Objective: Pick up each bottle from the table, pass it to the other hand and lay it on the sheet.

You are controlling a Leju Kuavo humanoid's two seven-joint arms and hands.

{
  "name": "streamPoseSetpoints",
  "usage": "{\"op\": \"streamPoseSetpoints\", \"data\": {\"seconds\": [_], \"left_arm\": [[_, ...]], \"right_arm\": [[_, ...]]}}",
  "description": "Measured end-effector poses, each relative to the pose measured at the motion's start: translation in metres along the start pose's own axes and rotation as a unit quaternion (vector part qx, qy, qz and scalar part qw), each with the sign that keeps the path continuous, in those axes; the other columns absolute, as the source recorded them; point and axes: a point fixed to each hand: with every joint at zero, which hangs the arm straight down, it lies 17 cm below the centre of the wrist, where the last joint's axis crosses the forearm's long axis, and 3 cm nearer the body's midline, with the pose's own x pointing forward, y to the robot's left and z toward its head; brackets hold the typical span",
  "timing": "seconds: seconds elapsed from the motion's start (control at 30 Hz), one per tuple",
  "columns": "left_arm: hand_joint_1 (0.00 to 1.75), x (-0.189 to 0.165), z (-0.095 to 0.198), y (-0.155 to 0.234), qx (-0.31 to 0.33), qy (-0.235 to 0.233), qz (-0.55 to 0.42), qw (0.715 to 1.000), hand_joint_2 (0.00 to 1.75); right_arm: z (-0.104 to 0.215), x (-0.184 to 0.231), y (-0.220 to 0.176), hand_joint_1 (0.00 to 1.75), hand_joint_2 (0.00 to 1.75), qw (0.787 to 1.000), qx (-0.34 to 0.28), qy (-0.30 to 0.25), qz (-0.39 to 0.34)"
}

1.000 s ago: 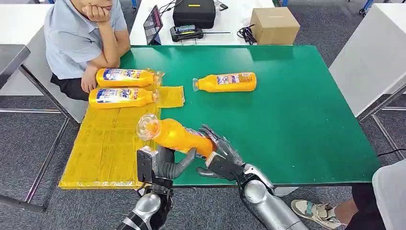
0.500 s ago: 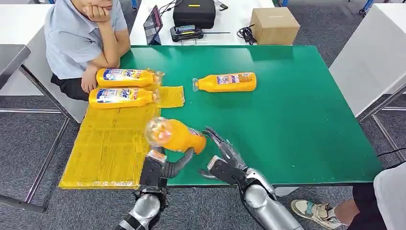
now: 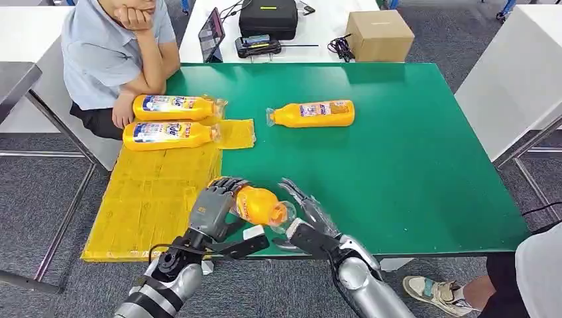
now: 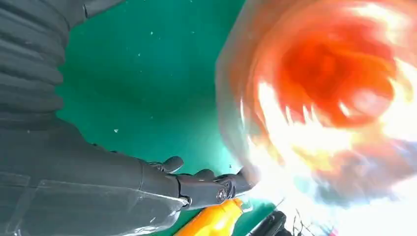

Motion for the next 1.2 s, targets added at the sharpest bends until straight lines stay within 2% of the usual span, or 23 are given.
{"op": "streamPoseSetpoints", "data": {"seconds": [0.13, 0.47, 0.6, 0.77, 0.9, 0.97, 1.17, 1.2], "left_arm": [[1.75, -0.016, 0.0, -0.003, -0.01, 0.005, -0.019, 1.0, 1.75], [1.75, -0.027, -0.001, -0.004, -0.015, 0.01, -0.05, 0.999, 1.75], [1.75, -0.052, -0.005, 0.001, -0.014, 0.029, -0.142, 0.989, 1.75], [1.75, -0.096, -0.015, 0.009, -0.029, 0.069, -0.213, 0.974, 1.75], [1.75, -0.15, -0.02, 0.022, -0.055, 0.145, -0.293, 0.943, 1.75], [1.75, -0.168, -0.025, 0.031, -0.059, 0.165, -0.321, 0.931, 1.75], [1.75, -0.18, -0.031, 0.037, -0.058, 0.151, -0.324, 0.932, 1.75], [1.69, -0.183, -0.03, 0.036, -0.061, 0.151, -0.321, 0.933, 1.75]], "right_arm": [[-0.001, 0.001, -0.002, 0.0, 1.75, 1.0, -0.003, -0.002, 0.0], [-0.001, 0.002, -0.003, 0.0, 1.75, 1.0, -0.004, -0.002, -0.002], [-0.002, 0.003, -0.001, 0.0, 1.75, 1.0, 0.001, -0.004, -0.005], [-0.003, 0.005, -0.001, 0.0, 1.75, 1.0, 0.002, -0.006, -0.007], [-0.006, 0.007, 0.002, 0.0, 1.75, 1.0, 0.005, -0.008, -0.01], [-0.008, 0.007, 0.003, 0.0, 1.75, 1.0, 0.006, -0.008, -0.012], [-0.006, 0.005, 0.007, 0.0, 1.75, 1.0, 0.007, -0.005, -0.016], [-0.005, 0.005, 0.008, 0.0, 1.75, 1.0, 0.008, -0.004, -0.017]]}}
